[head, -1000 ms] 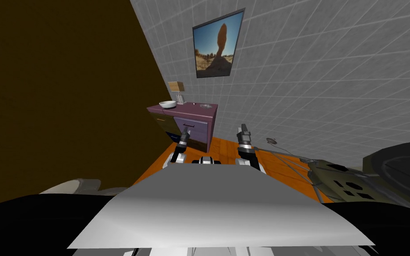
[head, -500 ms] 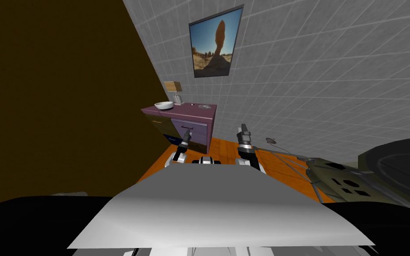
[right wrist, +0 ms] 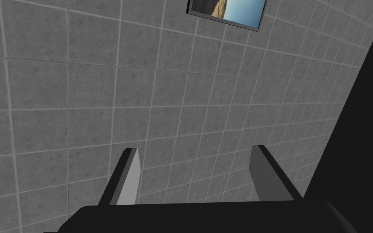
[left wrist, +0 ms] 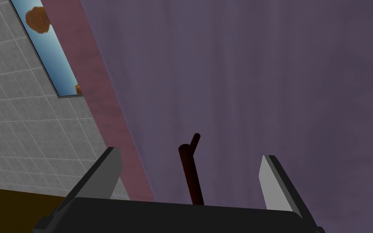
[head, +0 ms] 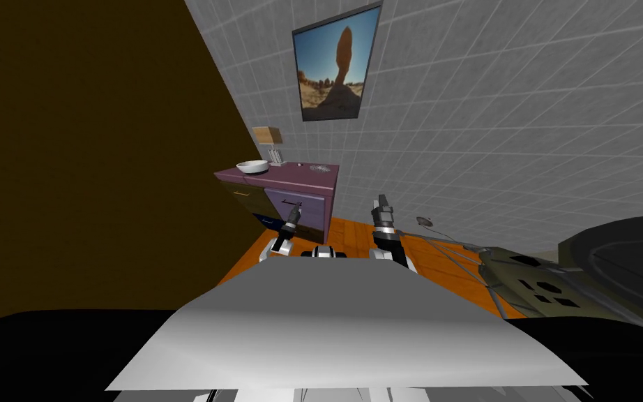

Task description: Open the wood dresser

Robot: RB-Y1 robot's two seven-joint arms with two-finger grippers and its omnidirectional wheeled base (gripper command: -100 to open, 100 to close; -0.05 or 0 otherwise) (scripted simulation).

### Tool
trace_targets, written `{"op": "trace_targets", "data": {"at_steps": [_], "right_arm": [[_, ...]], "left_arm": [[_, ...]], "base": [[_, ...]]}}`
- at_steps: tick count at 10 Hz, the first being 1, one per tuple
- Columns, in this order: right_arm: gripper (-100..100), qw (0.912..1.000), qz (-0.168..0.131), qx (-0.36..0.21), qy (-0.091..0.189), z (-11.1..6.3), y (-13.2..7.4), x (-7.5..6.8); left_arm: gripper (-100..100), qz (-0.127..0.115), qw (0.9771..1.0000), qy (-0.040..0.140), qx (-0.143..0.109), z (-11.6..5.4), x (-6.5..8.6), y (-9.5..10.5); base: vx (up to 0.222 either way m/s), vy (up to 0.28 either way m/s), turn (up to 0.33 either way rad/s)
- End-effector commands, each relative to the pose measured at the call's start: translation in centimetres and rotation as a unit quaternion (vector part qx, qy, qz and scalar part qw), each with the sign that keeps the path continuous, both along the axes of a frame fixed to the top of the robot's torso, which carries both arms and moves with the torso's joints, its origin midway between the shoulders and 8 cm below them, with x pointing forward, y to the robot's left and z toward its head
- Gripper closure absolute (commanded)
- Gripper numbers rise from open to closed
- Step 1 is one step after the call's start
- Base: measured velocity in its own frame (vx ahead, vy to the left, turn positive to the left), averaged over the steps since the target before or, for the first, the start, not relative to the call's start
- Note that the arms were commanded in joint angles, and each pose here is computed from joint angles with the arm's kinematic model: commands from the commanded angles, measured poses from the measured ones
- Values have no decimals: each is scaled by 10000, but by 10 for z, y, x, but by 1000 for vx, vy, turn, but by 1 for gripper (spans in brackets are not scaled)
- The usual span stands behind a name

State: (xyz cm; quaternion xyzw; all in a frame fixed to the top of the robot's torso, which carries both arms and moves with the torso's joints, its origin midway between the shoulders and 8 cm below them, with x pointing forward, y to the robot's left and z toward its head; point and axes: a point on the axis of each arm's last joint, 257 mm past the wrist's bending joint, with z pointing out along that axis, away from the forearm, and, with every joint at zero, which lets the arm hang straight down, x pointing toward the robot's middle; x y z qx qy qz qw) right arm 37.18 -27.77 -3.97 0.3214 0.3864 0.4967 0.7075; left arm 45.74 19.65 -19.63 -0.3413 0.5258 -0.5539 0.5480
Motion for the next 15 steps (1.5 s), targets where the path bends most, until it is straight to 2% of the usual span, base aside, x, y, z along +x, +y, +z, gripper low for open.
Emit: {"op": "trace_targets", "data": {"at_steps": [1, 6, 7, 10, 11, 13, 14, 15], "right_arm": [[0, 10000, 0, 0, -1, 0, 0, 0], [0, 10000, 1, 0, -2, 0, 0, 0], [0, 10000, 1, 0, -1, 0, 0, 0], [0, 10000, -1, 0, 1, 0, 0, 0], [0, 10000, 0, 0, 0, 0, 0, 0], [0, 10000, 0, 0, 0, 0, 0, 0], [0, 10000, 0, 0, 0, 0, 0, 0], [0, 10000, 0, 0, -1, 0, 0, 0]], "left_arm": [[100, 2, 10000, 9, 0, 0, 0, 0], [100, -58, 10000, -5, -3, 5, -8, -2], [-100, -38, 10000, 51, 63, 4, -3, 0], [-100, -9, 9998, 120, 154, 3, 3, 3], [-100, -19, 9999, 95, 128, 4, 1, 3], [-100, -11, 9998, 102, 145, 14, 2, 4], [-100, -15, 9999, 91, 141, 12, 2, 4], [100, -15, 9999, 103, 135, 5, 2, 3]], "base": [[7, -3, 1], [-151, 31, 28], [65, -19, -56], [161, -38, -34], [76, -11, -8], [102, -40, -6], [52, -22, 1], [-78, 31, 8]]}}
